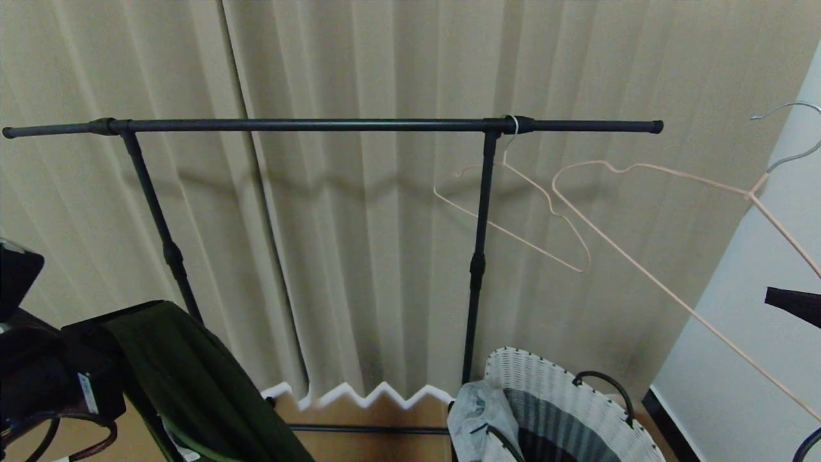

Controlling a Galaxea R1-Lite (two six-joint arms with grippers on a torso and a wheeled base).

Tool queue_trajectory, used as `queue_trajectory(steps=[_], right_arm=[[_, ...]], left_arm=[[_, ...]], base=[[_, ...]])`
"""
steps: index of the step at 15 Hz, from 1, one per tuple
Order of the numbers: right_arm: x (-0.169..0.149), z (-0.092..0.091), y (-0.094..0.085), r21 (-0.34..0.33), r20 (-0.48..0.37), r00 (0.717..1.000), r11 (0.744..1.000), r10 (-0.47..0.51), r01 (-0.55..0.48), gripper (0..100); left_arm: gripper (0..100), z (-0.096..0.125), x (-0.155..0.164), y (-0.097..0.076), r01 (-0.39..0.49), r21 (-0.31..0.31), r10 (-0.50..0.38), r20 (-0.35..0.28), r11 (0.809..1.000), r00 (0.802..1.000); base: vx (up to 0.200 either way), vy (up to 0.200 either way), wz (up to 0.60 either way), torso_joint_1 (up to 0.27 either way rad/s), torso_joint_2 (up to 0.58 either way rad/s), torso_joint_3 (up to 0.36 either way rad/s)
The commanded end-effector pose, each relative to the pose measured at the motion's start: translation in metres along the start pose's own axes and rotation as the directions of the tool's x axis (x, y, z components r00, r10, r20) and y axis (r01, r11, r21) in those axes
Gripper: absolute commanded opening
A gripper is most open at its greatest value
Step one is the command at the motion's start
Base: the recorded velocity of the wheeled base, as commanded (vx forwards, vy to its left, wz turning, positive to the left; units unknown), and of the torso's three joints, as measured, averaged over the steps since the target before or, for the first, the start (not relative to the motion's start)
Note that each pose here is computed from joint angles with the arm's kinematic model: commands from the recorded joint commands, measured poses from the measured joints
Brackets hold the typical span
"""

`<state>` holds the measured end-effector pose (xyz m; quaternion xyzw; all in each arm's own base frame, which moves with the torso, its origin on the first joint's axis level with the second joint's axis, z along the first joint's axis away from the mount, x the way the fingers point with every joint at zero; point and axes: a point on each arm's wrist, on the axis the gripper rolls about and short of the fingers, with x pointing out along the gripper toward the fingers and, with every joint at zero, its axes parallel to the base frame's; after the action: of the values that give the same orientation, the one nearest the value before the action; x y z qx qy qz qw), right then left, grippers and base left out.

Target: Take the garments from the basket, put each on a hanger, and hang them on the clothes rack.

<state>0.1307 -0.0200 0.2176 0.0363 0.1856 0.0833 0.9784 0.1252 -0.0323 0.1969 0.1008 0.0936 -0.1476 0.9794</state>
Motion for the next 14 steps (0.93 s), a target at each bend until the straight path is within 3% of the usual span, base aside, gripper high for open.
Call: queue_trajectory(steps=[1,12,14], right_arm=[[-0.001,-0.001,0.001,0.000,0.001,1.000,1.000,0.001,-0.001,0],[0.003,-0.011,0.007,-0.005,-0.040,0.998,0.998,0.056,-0.056,0],[0.004,-0.014,0.008,-0.008,-0.048,0.997,0.998,0.066,-0.067,0]], left_arm=[[0,0.000,0.000,0.000,0.000,0.001,0.000,0.000,1.000,1.000],[0,0.003,0.002,0.001,-0.003,0.002,0.003,0.006,1.000,1.000],[0,0.003,0.002,0.001,-0.002,0.002,0.002,0.003,1.000,1.000]], base=[[0.000,0.200,0.00,0.017,0.00,0.007],[0.000,0.200,0.00,0.001,0.00,0.003],[0.000,0.000,0.00,0.000,0.00,0.000]])
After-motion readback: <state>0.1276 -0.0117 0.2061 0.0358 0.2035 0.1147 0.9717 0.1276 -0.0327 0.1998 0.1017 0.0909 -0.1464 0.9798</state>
